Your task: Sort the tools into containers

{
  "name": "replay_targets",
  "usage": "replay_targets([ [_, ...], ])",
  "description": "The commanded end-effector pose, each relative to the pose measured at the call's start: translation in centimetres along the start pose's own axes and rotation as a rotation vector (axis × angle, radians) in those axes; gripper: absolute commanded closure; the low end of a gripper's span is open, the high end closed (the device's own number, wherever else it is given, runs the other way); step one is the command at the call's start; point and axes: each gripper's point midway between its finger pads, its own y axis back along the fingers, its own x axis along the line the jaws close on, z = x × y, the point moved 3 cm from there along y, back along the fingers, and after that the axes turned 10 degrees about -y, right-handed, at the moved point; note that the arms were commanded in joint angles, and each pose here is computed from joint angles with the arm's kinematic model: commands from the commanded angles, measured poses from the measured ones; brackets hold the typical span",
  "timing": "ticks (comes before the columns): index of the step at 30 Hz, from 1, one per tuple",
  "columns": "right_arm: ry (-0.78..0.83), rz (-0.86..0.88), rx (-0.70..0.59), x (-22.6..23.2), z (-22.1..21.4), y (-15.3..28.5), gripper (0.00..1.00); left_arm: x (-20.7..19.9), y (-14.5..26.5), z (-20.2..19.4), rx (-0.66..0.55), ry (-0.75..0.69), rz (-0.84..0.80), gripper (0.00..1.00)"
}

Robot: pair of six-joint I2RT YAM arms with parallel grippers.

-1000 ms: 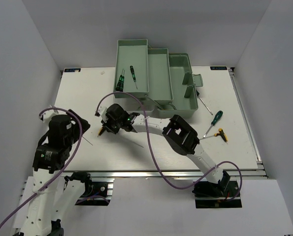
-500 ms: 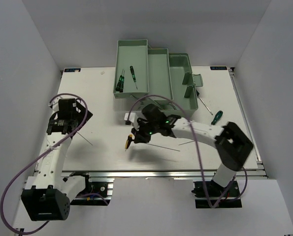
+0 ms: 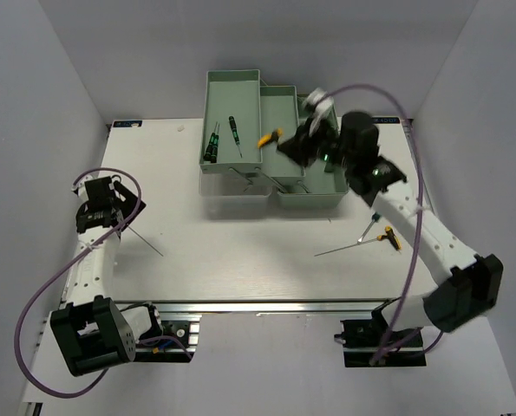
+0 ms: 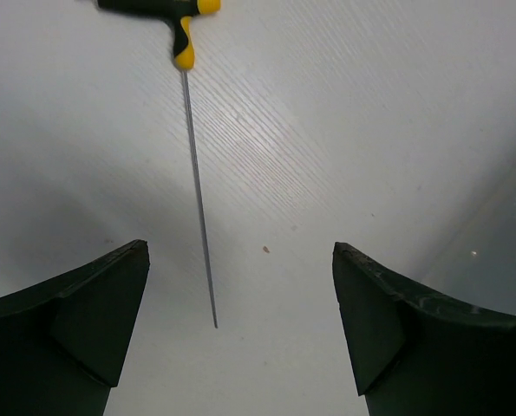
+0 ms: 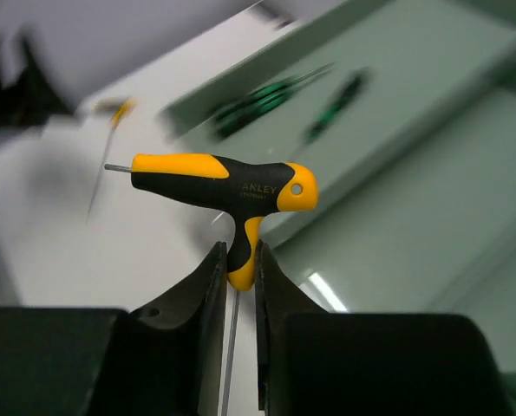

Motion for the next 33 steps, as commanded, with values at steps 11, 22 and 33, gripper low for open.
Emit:
replay_targets([
  [11,-0.622,-0.433,-0.274,-19.3,8.3,-10.9,1.0,2.7,0.8,3.6,-0.147,-0.148,0.103,0.04],
  [22,-0.588,-0.446,-0.202,-22.1,2.9,-15.4,0.59,4.3,-0.8,3.0,-0.113,-0.141,0.078,0.04],
  [33,-0.341,-0.073,-0.175,-18.9,5.7,-7.7,0.29,5.0,-6.9,3.1,0.012,-0.15,0.088,0.14],
])
